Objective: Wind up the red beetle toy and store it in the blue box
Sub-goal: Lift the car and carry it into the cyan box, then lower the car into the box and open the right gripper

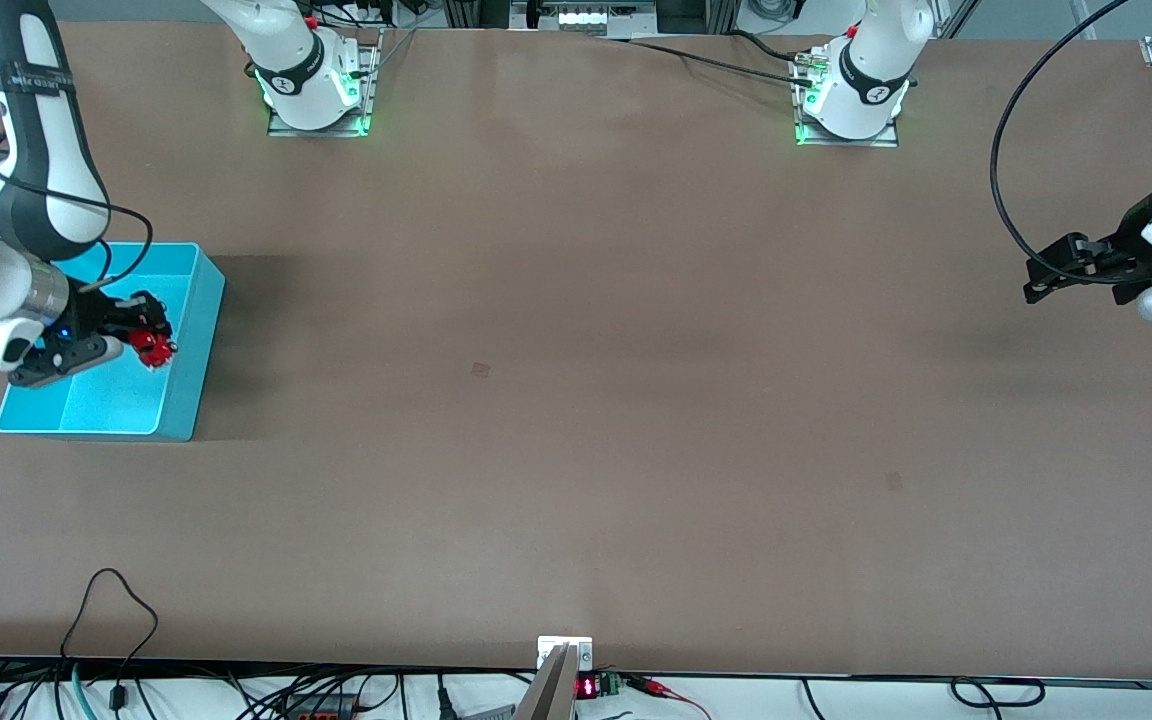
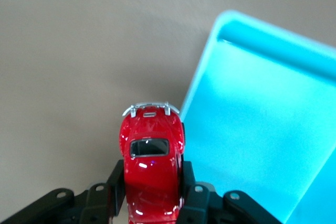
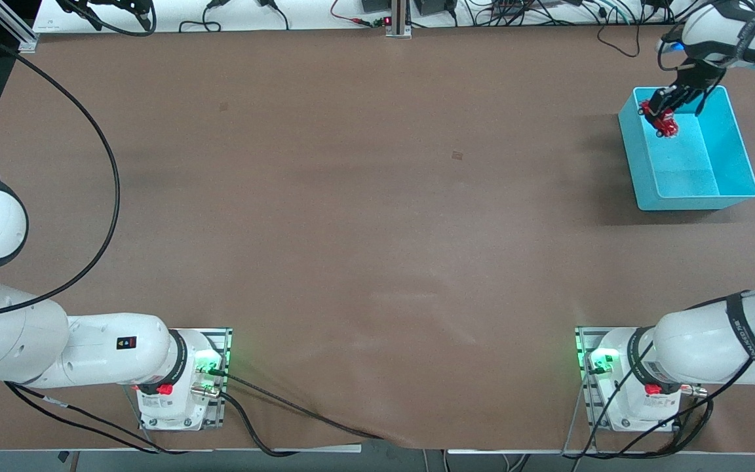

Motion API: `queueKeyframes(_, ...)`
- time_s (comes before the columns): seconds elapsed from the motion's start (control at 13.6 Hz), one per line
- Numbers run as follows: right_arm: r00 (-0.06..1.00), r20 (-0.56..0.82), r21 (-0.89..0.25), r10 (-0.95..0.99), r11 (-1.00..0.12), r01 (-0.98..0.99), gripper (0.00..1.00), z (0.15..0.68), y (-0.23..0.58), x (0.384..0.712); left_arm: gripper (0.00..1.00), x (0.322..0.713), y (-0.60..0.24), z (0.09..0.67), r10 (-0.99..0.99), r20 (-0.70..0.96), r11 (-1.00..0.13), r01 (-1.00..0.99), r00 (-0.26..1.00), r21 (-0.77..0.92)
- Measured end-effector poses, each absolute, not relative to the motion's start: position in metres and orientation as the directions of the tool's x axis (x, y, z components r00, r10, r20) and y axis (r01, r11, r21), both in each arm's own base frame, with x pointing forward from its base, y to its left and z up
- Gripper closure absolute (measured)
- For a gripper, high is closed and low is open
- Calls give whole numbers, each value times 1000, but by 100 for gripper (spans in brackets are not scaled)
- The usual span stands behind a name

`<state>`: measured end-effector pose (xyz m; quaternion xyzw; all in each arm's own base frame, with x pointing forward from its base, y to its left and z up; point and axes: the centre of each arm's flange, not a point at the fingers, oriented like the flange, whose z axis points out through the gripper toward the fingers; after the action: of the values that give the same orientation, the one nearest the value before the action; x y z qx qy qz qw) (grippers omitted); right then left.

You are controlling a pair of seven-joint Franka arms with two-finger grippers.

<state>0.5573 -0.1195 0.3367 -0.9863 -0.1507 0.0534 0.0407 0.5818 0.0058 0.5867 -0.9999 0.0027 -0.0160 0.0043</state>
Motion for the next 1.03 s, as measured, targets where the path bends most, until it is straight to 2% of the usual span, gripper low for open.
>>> queueKeyframes(0.37, 978, -143, 2, 154, -988, 156, 55, 304, -178, 520, 0, 582, 3, 587, -10, 32, -1000, -10, 999, -8)
queueKeyframes(1.03, 975, -222, 46, 6, -999, 17, 55, 192, -223, 497, 0, 582, 3, 587, -11, 32, -1000, -11, 999, -8)
